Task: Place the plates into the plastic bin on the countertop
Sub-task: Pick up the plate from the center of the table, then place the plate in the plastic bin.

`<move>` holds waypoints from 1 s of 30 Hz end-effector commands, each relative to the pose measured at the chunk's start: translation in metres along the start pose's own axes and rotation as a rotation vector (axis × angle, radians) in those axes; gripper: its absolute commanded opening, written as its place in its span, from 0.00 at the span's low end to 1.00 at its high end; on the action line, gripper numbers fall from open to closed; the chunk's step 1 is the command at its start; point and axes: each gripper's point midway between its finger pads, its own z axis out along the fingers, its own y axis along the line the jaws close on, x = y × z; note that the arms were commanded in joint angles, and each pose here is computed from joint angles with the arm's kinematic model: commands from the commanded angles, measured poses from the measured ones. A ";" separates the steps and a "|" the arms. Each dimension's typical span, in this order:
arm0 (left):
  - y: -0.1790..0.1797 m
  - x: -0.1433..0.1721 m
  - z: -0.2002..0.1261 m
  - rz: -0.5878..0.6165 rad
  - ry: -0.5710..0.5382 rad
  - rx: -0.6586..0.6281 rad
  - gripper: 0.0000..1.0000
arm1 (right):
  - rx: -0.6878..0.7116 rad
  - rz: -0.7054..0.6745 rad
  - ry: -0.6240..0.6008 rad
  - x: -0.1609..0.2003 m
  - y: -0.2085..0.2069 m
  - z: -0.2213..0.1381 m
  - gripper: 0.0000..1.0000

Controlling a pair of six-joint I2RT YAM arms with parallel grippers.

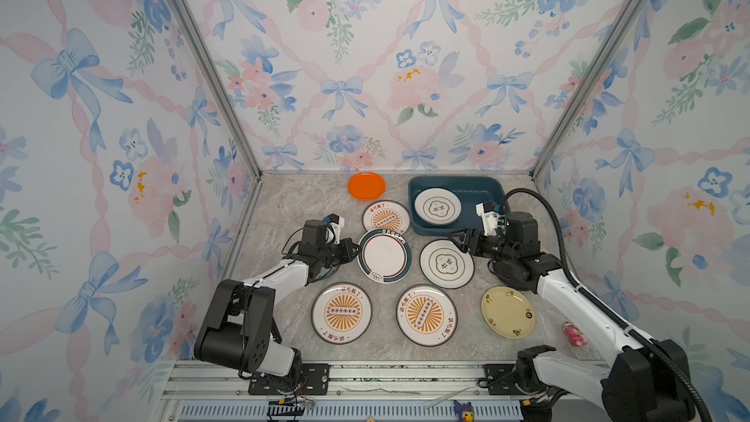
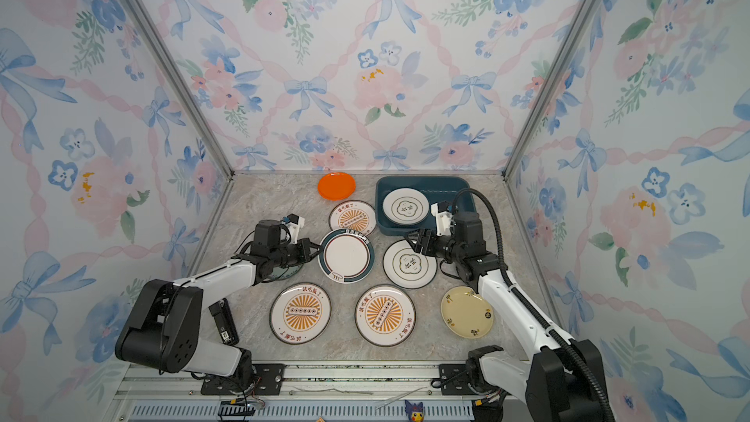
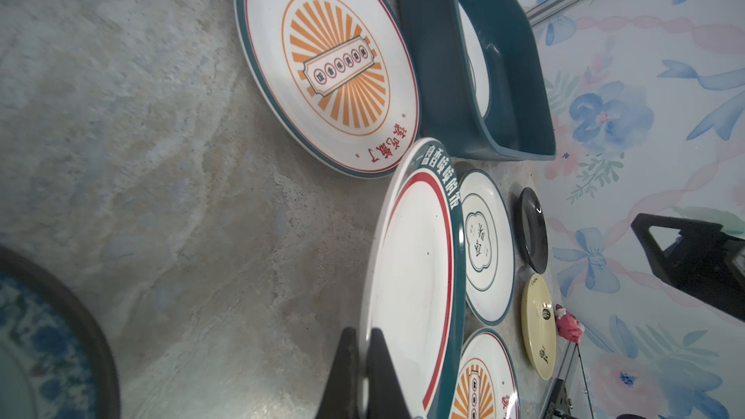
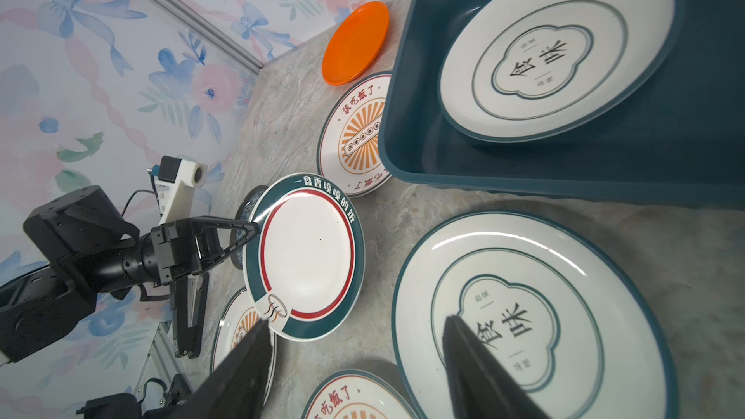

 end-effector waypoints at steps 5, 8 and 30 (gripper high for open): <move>-0.062 -0.035 -0.029 0.026 -0.066 0.191 0.00 | -0.113 -0.001 0.050 0.014 0.013 0.019 0.67; -0.081 -0.045 -0.041 0.053 -0.078 0.236 0.00 | -0.162 -0.003 0.060 0.016 0.021 0.025 0.68; -0.104 -0.049 -0.051 0.073 -0.099 0.289 0.00 | -0.442 0.005 0.129 0.028 0.088 0.075 0.66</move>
